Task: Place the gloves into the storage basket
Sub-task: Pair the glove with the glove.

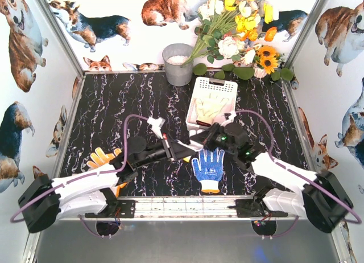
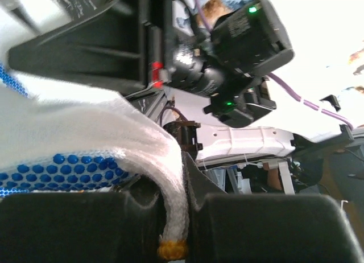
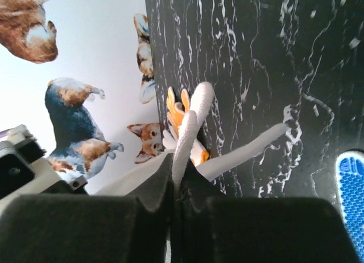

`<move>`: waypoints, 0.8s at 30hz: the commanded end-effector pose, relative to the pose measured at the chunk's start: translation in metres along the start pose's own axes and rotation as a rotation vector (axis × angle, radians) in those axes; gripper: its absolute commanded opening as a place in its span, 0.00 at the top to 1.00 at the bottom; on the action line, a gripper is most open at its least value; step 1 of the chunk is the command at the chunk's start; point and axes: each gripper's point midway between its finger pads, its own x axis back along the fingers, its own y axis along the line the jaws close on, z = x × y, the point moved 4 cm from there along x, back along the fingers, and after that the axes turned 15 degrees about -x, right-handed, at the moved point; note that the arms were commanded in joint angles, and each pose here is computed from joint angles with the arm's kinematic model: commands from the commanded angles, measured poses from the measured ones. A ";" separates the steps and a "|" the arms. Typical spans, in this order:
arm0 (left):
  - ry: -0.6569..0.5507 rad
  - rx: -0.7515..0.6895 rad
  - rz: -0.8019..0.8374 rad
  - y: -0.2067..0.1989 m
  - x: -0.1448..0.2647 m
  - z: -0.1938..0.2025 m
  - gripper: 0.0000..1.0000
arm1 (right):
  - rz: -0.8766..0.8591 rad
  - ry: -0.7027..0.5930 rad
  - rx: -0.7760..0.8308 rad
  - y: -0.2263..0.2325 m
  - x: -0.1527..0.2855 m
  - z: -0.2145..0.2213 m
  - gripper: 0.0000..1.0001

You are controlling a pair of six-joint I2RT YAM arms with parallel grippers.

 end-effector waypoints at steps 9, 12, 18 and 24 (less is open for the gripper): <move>0.031 -0.016 -0.145 0.023 -0.054 0.024 1.00 | 0.028 -0.188 0.200 -0.023 0.051 -0.056 1.00; 0.046 -0.027 -0.161 0.029 -0.066 0.027 1.00 | 0.046 -0.201 0.232 -0.028 0.050 -0.063 1.00; 0.061 -0.028 -0.182 0.037 -0.076 0.032 1.00 | 0.033 -0.190 0.272 -0.029 0.042 -0.071 1.00; 0.051 -0.082 -0.250 0.045 -0.073 0.029 1.00 | -0.029 -0.148 0.315 -0.018 0.029 -0.072 1.00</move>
